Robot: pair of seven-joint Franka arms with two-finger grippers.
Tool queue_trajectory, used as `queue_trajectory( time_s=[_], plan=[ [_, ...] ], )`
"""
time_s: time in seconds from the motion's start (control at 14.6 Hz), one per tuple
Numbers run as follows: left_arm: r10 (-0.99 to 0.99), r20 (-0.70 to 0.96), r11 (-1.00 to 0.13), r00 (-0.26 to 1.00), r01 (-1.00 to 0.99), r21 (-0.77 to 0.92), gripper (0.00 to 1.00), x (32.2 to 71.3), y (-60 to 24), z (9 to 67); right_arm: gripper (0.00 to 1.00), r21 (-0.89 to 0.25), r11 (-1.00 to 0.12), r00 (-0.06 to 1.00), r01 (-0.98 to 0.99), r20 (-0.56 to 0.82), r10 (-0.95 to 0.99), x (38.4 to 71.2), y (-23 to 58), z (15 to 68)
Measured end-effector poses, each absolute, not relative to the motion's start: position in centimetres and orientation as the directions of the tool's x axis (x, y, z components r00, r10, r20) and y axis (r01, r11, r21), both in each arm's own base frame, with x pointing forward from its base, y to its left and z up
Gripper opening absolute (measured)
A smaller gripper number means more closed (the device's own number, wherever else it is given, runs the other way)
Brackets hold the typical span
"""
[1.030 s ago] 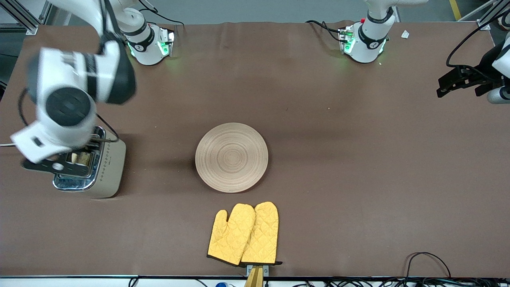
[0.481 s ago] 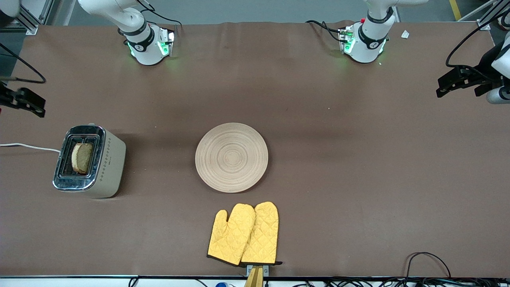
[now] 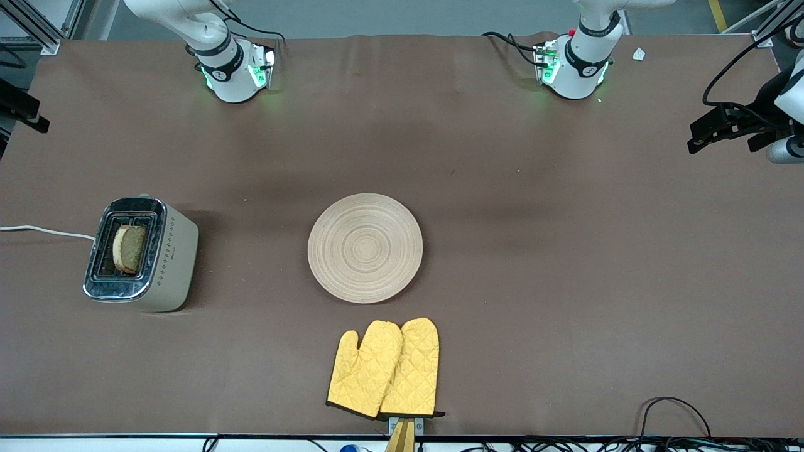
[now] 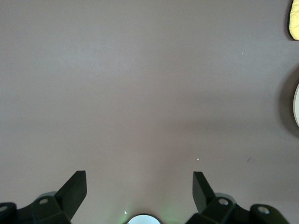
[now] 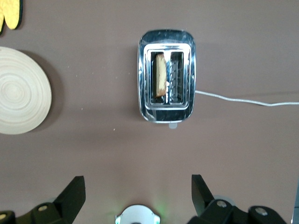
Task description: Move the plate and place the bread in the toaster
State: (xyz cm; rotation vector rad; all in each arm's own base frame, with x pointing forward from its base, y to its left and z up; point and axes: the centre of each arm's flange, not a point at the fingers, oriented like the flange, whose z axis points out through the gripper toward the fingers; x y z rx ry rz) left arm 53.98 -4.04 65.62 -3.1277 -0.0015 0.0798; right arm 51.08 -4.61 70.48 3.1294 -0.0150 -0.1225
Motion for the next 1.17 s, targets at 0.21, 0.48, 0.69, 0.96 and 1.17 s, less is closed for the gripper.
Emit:
queue_trajectory(
  time_s=[0.21,0.48,0.69,0.96,1.17],
  plan=[
    [0.001,-0.051,-1.000,0.999,0.001,-0.013,1.00,54.0,-4.0,65.6,1.00,0.007,-1.000,0.995,-0.015,-0.094,-0.015,50.0,-4.7,71.1],
    [0.001,-0.051,-1.000,0.999,0.001,-0.013,1.00,54.0,-4.0,65.6,1.00,0.009,-1.000,0.998,-0.009,-0.057,-0.009,50.6,-4.5,69.7],
    [0.002,-0.051,-1.000,0.999,0.001,-0.013,1.00,54.0,-4.0,65.6,1.00,0.012,-1.000,1.000,-0.006,-0.022,-0.006,52.2,-4.6,66.1],
    [0.003,-0.049,-1.000,0.999,0.002,-0.013,1.00,54.0,-4.0,65.7,1.00,0.013,-1.000,1.000,-0.005,-0.004,-0.005,52.7,-4.6,63.3],
    [0.002,-0.045,-1.000,0.999,0.001,-0.012,1.00,54.0,-4.0,65.8,1.00,0.014,-1.000,1.000,-0.002,0.008,-0.002,52.3,-4.4,63.9]
  ],
)
